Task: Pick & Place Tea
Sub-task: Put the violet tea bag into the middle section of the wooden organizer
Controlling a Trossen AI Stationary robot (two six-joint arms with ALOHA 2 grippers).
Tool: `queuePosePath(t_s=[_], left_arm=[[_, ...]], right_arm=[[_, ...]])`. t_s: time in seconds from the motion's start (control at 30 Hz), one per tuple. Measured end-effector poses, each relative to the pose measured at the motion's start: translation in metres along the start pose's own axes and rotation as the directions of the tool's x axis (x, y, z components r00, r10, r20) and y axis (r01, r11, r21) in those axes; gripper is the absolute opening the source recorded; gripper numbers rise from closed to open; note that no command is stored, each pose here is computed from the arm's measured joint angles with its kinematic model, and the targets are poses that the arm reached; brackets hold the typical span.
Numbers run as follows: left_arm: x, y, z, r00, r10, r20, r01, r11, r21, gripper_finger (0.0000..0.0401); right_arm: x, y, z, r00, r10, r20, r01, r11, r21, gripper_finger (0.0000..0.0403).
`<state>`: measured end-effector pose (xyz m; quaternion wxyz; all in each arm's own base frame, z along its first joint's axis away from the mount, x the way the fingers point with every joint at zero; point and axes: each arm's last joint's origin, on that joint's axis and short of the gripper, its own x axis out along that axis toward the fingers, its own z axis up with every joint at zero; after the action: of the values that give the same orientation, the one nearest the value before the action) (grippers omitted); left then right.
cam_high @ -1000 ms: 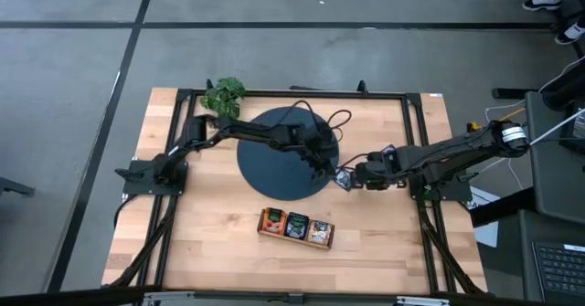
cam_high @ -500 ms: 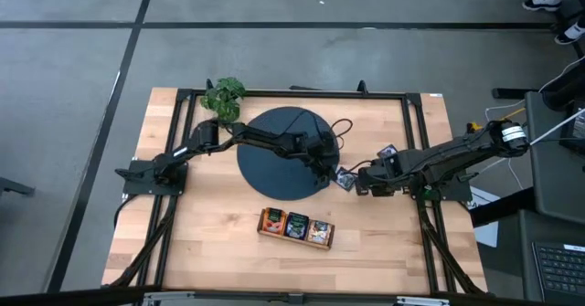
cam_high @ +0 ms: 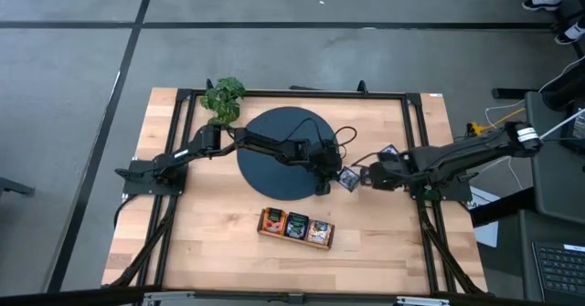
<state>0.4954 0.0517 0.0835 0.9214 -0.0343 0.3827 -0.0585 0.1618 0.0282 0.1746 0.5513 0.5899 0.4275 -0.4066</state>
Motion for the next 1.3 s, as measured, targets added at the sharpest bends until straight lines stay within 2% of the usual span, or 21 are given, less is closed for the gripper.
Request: queuePosePath(t_s=[0.07,0.17,0.43,0.57,0.8,1.0,1.3], left_arm=[[0.0,0.0,0.0,1.0,-0.001,-0.001,0.001,1.0,0.0,0.0002],[0.0,0.0,-0.001,1.0,-0.006,-0.001,0.006,1.0,0.0,0.0001],[0.0,0.002,-0.001,1.0,-0.025,0.002,0.025,0.999,-0.027,0.0002],[-0.001,0.005,-0.001,0.999,-0.046,0.007,0.047,0.997,-0.068,0.0002],[0.0,0.006,-0.001,0.997,-0.077,0.023,0.08,0.989,-0.126,0.0002],[-0.001,0.011,0.002,0.988,-0.128,0.084,0.145,0.96,-0.239,0.0002],[-0.002,0.014,0.007,0.984,-0.114,0.138,0.158,0.917,-0.365,0.0002]], right_arm=[[-0.007,-0.004,0.004,0.997,0.029,0.075,-0.031,0.999,0.024,0.0024],[-0.009,-0.009,0.009,0.988,0.112,0.103,-0.119,0.991,0.064,0.0057],[0.034,-0.024,0.016,0.919,0.386,0.077,-0.393,0.912,0.116,0.0176],[0.045,-0.035,0.019,0.917,0.377,0.129,-0.394,0.906,0.154,0.0204],[0.047,-0.038,0.02,0.914,0.376,0.156,-0.397,0.907,0.139,0.0201],[0.047,-0.037,0.02,0.911,0.382,0.158,-0.401,0.909,0.114,0.017],[0.046,-0.035,0.021,0.899,0.399,0.181,-0.422,0.9,0.111,0.0129]])
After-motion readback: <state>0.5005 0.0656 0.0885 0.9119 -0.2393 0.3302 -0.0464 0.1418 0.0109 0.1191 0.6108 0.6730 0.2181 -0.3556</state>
